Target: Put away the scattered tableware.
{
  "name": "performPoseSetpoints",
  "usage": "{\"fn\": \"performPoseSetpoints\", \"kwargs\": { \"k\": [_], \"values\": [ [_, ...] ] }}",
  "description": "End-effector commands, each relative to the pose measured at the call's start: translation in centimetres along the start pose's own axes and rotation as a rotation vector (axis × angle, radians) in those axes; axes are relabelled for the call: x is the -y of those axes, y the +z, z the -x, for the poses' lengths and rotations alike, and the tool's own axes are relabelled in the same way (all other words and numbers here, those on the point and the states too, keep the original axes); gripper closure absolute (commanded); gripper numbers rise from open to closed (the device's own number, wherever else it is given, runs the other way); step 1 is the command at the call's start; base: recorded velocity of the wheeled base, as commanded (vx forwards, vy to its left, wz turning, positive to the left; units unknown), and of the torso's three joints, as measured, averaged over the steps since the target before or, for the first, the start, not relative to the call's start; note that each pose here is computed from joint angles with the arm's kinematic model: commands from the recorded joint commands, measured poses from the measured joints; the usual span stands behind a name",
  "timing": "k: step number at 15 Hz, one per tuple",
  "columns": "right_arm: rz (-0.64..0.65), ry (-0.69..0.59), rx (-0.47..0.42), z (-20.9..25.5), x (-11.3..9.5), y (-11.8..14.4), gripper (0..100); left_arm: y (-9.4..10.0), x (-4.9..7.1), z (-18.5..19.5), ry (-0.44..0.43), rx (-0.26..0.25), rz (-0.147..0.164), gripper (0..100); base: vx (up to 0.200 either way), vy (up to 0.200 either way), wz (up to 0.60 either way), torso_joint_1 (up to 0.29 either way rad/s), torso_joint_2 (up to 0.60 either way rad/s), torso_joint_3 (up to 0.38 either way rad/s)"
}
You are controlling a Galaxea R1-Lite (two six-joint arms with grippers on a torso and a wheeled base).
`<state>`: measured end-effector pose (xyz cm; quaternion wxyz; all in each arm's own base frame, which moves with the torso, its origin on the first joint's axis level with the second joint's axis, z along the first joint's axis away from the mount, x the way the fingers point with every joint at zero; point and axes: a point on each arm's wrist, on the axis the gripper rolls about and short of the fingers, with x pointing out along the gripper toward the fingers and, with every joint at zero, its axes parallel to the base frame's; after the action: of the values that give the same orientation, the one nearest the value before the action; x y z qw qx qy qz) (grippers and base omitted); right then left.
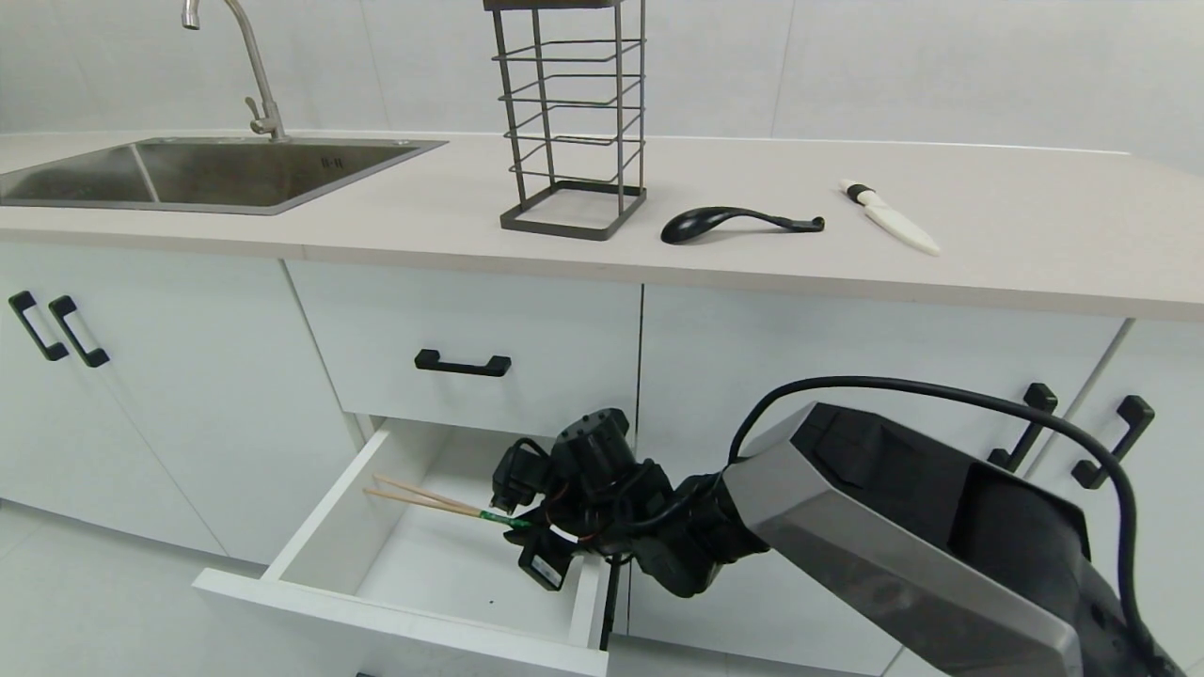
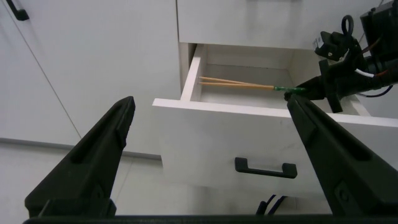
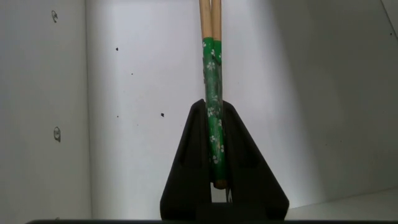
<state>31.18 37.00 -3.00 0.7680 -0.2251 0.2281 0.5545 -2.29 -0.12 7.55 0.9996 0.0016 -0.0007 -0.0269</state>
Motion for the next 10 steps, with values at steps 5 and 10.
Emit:
{"fn": "performPoseSetpoints", "kwargs": {
  "k": [5, 10],
  "values": [
    [0.016, 0.019, 0.001, -0.7, -0.6, 0.3, 0, 0.0, 0.0, 0.0, 0.000, -0.001, 0.000, 0, 0.000, 0.000, 0.00, 0.000, 0.00, 0.000],
    [0.043, -0.002, 0.072, 2.6, -0.7, 4.3, 0, 0.0, 0.0, 0.0, 0.000, -0.001, 0.000, 0, 0.000, 0.000, 0.00, 0.000, 0.00, 0.000]
  ]
}}
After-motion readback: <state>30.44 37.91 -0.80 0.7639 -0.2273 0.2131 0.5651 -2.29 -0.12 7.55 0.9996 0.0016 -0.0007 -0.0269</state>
